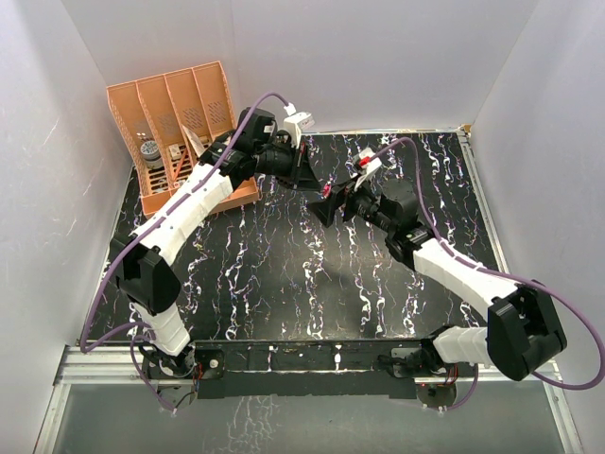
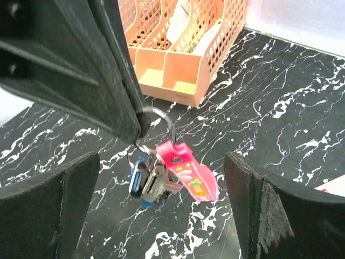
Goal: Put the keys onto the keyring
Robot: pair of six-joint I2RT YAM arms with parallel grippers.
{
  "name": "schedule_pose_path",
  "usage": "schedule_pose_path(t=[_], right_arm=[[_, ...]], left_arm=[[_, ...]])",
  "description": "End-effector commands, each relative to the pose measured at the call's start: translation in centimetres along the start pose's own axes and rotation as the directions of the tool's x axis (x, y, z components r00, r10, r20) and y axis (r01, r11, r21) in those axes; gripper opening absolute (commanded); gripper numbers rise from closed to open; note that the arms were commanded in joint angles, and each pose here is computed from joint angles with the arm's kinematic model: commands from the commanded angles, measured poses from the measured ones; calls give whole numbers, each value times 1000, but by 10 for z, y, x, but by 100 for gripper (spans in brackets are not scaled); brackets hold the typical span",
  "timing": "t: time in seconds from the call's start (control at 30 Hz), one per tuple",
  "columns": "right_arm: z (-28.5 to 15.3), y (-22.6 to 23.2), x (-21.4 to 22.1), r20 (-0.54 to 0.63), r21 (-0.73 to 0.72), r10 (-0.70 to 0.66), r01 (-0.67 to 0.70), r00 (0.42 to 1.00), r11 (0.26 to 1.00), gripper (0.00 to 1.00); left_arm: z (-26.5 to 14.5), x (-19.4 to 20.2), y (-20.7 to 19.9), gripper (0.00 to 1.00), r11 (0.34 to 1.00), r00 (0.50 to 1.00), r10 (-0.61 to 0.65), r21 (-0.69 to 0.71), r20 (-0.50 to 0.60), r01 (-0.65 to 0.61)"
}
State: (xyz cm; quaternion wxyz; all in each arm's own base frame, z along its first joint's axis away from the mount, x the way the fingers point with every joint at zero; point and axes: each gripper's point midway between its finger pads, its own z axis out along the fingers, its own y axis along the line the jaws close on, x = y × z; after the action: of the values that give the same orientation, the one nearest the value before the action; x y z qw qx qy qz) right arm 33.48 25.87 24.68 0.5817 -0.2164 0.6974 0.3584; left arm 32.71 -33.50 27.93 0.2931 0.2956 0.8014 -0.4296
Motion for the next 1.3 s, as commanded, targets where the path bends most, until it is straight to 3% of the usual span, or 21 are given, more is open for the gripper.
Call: schedule_pose_path(t=[0.0, 1.27], right_arm=[[9, 1, -53, 143, 19, -34, 32, 989, 999, 98], [-15, -57, -48, 81, 282, -118, 90, 990, 955, 98]], left_arm=[[-9, -7, -21, 0, 999, 999, 31, 41, 10, -32], [-33, 26, -33, 0, 999, 997, 33, 12, -68, -32]])
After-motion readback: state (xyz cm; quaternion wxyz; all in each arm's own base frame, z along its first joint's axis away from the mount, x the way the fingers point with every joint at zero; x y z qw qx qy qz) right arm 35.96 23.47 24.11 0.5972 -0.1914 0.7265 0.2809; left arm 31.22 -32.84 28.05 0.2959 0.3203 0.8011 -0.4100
